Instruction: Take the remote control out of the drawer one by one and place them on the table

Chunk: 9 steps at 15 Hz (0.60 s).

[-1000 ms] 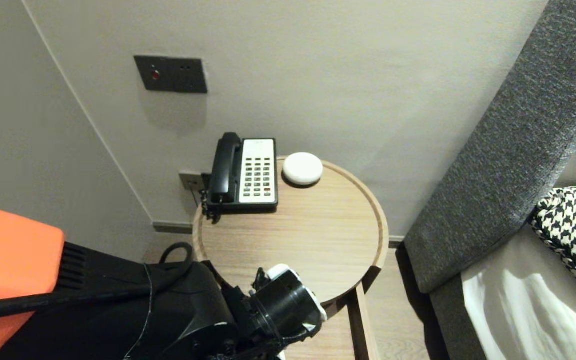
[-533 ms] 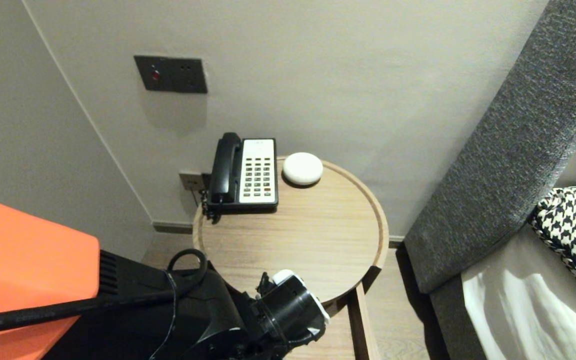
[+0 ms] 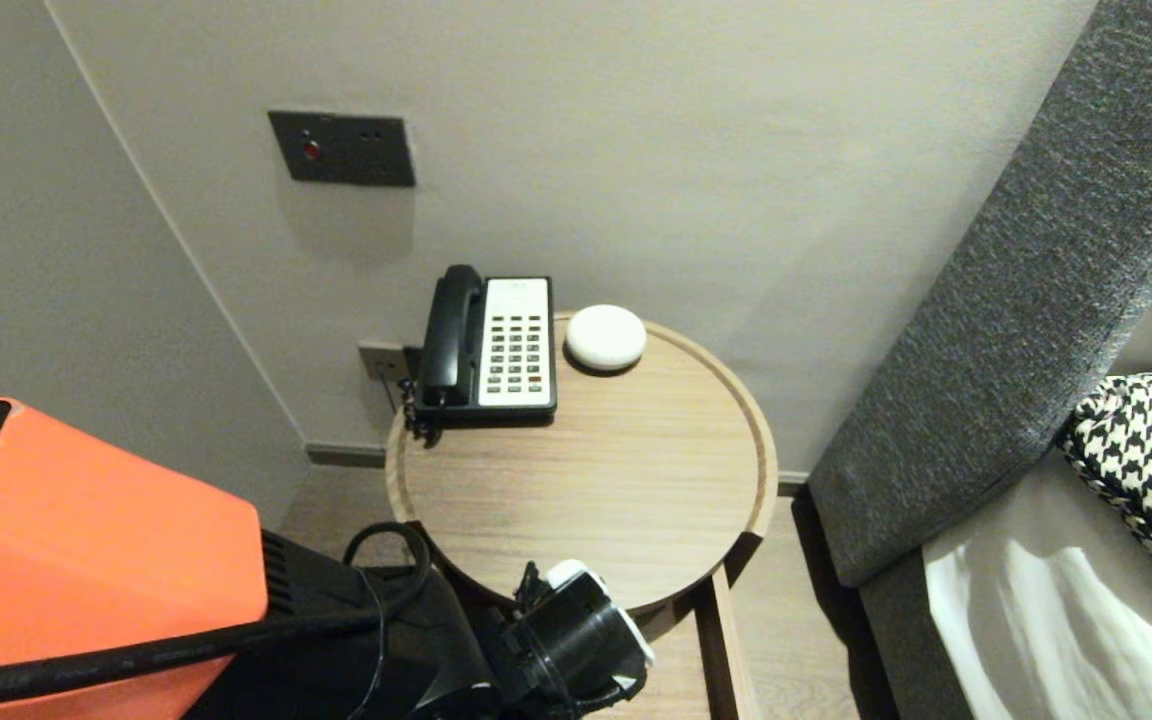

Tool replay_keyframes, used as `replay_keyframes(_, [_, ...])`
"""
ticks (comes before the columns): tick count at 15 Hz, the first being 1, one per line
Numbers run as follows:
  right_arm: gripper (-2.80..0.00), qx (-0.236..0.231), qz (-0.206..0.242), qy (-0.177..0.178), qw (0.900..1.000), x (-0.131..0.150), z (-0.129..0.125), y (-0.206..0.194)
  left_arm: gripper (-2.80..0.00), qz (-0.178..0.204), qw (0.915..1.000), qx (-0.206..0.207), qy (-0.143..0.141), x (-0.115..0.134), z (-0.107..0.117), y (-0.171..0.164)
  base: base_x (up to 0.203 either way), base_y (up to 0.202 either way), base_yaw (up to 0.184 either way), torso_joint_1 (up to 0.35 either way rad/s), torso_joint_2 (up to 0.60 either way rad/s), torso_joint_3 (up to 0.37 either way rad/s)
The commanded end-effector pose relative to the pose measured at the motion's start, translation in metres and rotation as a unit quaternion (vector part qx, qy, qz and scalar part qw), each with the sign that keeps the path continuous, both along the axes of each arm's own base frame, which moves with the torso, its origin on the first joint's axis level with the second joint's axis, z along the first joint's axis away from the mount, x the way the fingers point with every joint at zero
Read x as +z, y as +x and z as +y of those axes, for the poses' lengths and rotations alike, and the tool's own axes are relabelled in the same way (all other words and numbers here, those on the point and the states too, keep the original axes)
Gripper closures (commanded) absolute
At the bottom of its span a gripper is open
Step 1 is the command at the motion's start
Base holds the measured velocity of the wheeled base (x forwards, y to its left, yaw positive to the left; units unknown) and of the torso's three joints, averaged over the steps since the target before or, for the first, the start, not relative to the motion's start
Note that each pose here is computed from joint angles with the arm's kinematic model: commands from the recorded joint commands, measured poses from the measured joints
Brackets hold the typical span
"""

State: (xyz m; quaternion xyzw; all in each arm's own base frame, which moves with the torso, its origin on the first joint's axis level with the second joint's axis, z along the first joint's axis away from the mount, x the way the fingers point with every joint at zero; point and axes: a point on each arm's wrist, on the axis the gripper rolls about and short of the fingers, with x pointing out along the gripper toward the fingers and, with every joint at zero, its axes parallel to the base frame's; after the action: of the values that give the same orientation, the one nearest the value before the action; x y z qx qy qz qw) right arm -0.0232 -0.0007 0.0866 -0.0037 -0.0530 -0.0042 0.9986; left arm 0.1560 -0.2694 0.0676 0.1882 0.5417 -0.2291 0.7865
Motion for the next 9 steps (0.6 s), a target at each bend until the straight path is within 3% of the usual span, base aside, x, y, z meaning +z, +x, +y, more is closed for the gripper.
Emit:
replay_keyframes(1, [0.00, 0.000, 0.019, 0.000, 1.000, -0.0110, 0.0000, 0.0032, -2.80, 0.004, 1.0000, 0.001, 0.008, -0.0055, 0.0007, -0.0006, 0.000, 0.000, 0.000, 0.000, 0.00, 0.000])
replay_keyframes(3, [0.00, 0.000, 0.019, 0.000, 1.000, -0.0110, 0.0000, 0.0032, -2.80, 0.003, 1.0000, 0.001, 0.008, -0.0055, 0.0006, -0.0007, 0.000, 0.000, 0.000, 0.000, 0.00, 0.000])
replay_keyframes(4, [0.00, 0.000, 0.019, 0.000, 1.000, -0.0110, 0.0000, 0.0032, 0.00, 0.003, 1.0000, -0.001, 0.008, -0.0053, 0.0003, -0.0007, 0.000, 0.000, 0.000, 0.000, 0.00, 0.000])
replay_keyframes(9, [0.00, 0.000, 0.019, 0.000, 1.000, -0.0110, 0.0000, 0.0032, 0.00, -0.002, 1.0000, -0.001, 0.002, -0.0005, 0.0006, -0.0008, 0.000, 0.000, 0.000, 0.000, 0.00, 0.000])
